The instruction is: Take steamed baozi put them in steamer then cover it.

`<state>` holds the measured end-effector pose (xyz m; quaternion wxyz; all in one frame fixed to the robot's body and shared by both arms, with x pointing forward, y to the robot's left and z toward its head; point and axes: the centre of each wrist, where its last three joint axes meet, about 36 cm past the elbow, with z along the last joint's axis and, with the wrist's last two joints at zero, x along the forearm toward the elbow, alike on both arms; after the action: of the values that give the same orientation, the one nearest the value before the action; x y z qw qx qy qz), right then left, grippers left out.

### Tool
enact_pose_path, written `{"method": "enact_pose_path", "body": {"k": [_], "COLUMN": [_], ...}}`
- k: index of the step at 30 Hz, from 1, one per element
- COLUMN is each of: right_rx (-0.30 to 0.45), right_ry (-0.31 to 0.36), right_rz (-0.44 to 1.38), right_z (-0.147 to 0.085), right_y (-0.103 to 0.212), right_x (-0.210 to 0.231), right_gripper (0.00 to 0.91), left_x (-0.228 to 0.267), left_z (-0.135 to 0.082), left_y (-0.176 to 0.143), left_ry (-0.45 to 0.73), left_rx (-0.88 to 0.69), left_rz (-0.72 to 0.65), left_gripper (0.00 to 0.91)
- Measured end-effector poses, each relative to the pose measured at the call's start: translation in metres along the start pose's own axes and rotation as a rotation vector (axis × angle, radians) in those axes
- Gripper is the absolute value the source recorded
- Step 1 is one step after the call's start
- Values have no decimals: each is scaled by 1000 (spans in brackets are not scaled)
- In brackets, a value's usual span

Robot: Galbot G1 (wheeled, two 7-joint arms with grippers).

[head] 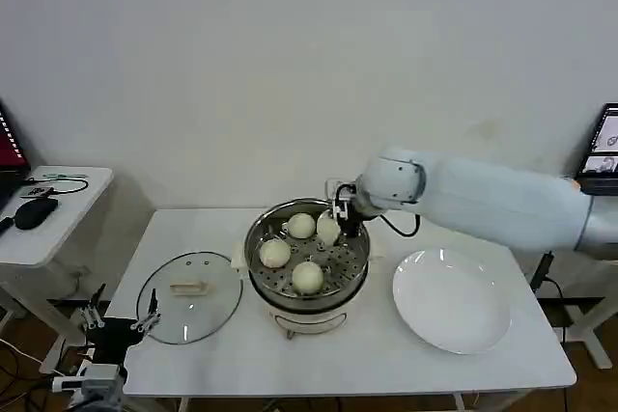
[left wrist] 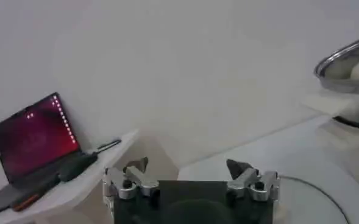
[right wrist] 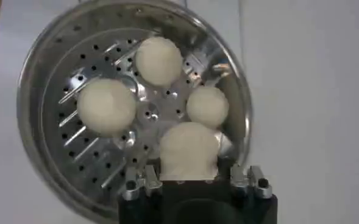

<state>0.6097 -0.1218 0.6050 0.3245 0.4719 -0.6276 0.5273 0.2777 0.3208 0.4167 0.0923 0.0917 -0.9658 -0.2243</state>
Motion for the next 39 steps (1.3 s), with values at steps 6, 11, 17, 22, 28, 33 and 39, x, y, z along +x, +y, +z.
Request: {"method": "enact_pose_path", "body": {"k": [6,11,17,22,28,33,39], "right_rx": [-18,-25,-21,-16,-13,-6,-1], "right_ry": [24,33,37,46,53,38,-11], "right_rz": [-11,-17,-23,-22,-12,31,91], "right_z": [3,1,-4,-5,-3,-3,1], "right_y": [1,1,1,1,0,-4,3], "right_x": [-15,-25,-30,-33,-30,-14,13], "right_gripper": [625,625,635,907,907,907,907], "left_x": [-1,-1,0,0,1,-1,-5], "left_z": [1,0,0,-1,0,0,3], "left_y": [2,2,3,4,4,4,5], "left_ry": [0,-1,-3,-5,-3,-3,1], "left_rx": [-2,-4,-11,-10,-9,-8,-2], "left_rz": [-4,-5,-4,-9,-9,-10,-14], "left_gripper": [907,907,907,907,907,907,907]}}
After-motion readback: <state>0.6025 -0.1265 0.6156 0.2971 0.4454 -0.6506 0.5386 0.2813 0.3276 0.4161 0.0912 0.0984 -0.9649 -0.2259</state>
